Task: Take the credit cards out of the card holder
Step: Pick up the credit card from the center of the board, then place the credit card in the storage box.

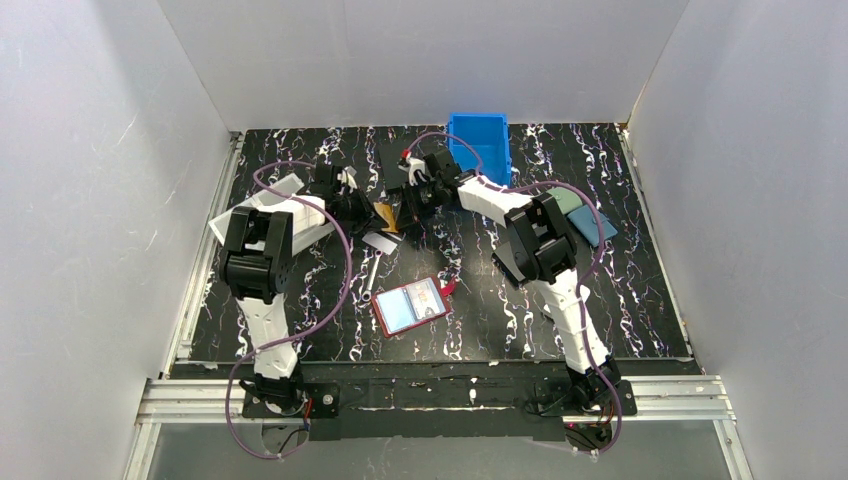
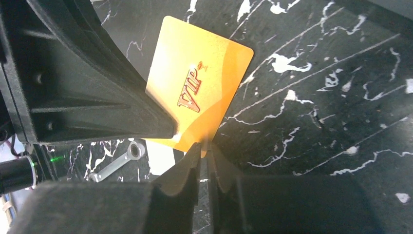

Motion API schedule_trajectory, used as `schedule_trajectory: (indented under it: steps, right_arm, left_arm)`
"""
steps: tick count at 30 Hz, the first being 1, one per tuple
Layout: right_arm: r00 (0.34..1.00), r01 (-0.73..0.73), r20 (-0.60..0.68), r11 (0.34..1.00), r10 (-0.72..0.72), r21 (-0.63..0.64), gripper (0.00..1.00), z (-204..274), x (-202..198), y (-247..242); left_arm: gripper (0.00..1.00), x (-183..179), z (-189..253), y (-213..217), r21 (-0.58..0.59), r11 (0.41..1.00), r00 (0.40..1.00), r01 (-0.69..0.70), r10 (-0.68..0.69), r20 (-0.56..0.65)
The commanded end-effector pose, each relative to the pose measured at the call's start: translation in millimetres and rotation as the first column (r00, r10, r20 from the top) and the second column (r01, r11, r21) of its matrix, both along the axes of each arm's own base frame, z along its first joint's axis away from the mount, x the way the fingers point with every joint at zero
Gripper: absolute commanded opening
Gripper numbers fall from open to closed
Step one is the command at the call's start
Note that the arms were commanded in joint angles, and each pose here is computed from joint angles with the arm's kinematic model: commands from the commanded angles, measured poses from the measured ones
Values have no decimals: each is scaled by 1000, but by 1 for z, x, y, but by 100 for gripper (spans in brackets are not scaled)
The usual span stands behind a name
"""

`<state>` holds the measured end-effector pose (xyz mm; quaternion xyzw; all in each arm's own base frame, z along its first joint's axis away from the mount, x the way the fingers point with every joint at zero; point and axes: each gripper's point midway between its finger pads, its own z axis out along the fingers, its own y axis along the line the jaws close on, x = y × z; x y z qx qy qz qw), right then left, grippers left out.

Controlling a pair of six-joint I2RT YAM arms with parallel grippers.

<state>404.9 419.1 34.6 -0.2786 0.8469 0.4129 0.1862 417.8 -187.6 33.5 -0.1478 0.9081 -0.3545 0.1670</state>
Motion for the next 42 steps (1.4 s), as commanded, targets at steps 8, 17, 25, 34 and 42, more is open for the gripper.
schedule_trajectory:
  steps: [8, 17, 25, 34, 42]
  right_arm:
    - [953, -238, 209, 969, 219, 72, 39, 89, -38, -25]
    - [928, -338, 190, 939, 322, 59, 42, 74, -81, -51]
    - [921, -363, 180, 929, 346, 76, 42, 70, -91, -56]
    - [921, -365, 182, 925, 343, 106, 42, 78, -94, -61]
    - [926, -357, 179, 926, 332, 126, 42, 82, -92, -64]
  left_arm:
    - [0, -31, 110, 31, 217, 938, 898, 271, -328, 294]
    - [0, -68, 135, 165, 661, 699, 868, 273, -475, 143]
    - [0, -59, 129, 213, 832, 475, 836, 287, -548, 24]
    - [0, -24, 104, 224, 850, 370, 775, 375, -629, -68]
    - [0, -14, 79, 212, 792, 403, 740, 459, -667, -90]
